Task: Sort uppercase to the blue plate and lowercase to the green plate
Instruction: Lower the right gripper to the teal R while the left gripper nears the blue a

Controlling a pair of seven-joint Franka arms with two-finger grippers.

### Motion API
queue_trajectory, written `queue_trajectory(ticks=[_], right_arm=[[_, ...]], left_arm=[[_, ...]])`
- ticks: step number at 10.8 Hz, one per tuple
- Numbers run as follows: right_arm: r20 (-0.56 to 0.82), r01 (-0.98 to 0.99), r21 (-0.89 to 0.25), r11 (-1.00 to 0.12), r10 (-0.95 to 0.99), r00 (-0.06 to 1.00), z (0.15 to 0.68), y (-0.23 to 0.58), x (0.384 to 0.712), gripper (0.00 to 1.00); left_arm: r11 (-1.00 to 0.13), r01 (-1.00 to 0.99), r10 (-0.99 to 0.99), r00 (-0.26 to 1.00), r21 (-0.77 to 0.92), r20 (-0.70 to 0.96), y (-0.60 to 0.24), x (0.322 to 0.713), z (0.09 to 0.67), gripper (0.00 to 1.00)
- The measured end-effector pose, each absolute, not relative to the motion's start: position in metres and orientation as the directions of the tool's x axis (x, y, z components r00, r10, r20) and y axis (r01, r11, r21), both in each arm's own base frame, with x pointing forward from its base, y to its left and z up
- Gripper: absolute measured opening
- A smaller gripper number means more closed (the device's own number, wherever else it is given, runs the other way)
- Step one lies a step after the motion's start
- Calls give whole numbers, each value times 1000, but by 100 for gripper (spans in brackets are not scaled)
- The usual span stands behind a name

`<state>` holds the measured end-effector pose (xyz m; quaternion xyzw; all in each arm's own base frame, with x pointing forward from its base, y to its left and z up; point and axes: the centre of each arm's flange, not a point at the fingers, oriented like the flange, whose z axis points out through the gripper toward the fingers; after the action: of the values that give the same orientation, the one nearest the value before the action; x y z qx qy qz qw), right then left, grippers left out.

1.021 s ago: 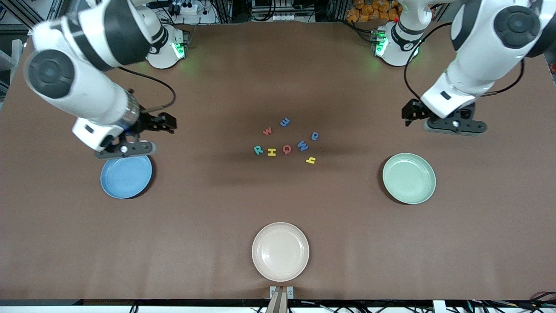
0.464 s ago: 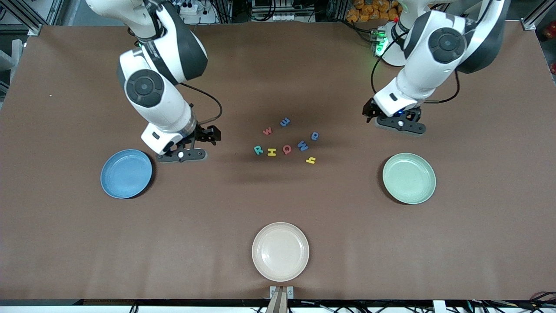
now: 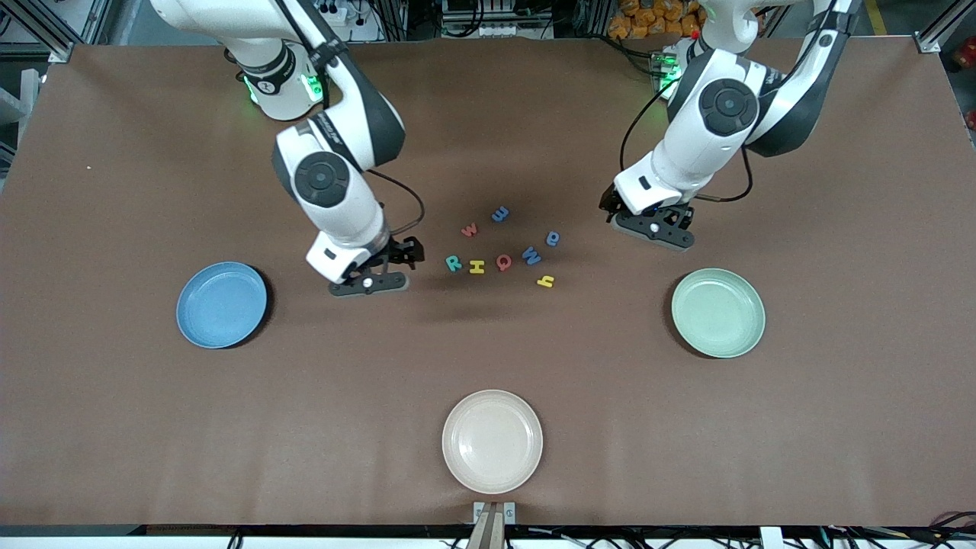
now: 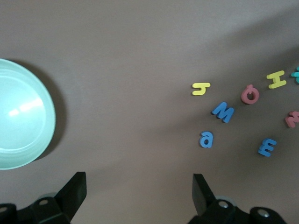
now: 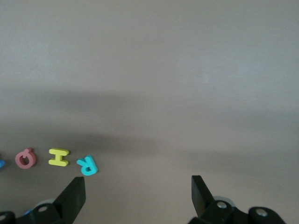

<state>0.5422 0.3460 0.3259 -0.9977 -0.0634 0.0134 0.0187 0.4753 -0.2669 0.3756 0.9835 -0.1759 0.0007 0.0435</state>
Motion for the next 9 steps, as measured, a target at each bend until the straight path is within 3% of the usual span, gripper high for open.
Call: queue_trajectory(ticks=[5, 9], right_arm=[[-2, 175, -74, -982, 175, 985, 244, 398, 519, 100], [-24, 222, -66, -973, 224, 974, 220, 412, 505, 100]], left_arm=[[-915, -391, -393, 919, 100, -1, -290, 472, 337, 94], [-949, -300, -303, 953, 97, -21, -318, 459, 313, 89]])
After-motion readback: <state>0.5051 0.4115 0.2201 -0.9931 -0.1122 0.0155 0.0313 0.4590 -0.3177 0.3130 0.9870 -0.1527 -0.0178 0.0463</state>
